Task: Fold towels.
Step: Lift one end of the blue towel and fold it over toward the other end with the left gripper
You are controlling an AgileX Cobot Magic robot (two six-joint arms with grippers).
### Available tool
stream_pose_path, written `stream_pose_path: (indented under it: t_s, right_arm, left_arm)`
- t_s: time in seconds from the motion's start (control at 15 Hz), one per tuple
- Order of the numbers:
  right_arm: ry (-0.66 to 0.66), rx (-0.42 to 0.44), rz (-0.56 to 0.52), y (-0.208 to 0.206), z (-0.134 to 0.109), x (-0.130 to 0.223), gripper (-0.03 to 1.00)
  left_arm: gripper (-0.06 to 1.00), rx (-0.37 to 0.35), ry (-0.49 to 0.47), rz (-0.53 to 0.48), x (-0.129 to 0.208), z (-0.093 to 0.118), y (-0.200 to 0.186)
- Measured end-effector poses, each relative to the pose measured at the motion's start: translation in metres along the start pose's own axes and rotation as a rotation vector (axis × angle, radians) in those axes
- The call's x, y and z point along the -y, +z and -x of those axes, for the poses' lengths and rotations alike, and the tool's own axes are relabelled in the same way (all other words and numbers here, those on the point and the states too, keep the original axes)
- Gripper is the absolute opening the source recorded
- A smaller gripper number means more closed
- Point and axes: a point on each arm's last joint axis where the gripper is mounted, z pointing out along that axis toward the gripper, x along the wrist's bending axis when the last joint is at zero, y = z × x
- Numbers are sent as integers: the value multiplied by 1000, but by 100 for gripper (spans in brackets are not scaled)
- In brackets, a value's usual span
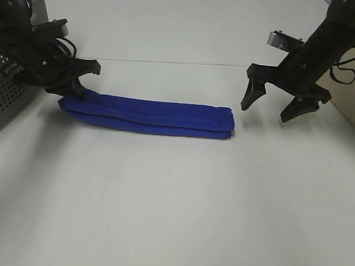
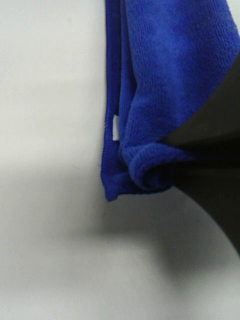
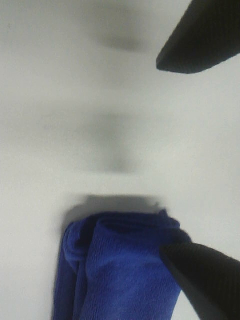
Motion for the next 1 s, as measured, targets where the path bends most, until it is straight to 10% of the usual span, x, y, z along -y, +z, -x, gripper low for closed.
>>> stream_pose_path:
  t_s: [0.27, 0.67, 1.0]
  right_arm:
    - [2, -4, -7, 0, 0, 1, 86]
    - [4, -10, -36, 0, -1, 3, 86]
    - [4, -10, -36, 0, -1, 3, 86]
  left_arm:
    - [4, -20, 8, -8, -15, 11, -39]
    - [4, 189, 51, 10, -37, 105, -74]
    - [4, 254, 26, -54, -26, 159, -28]
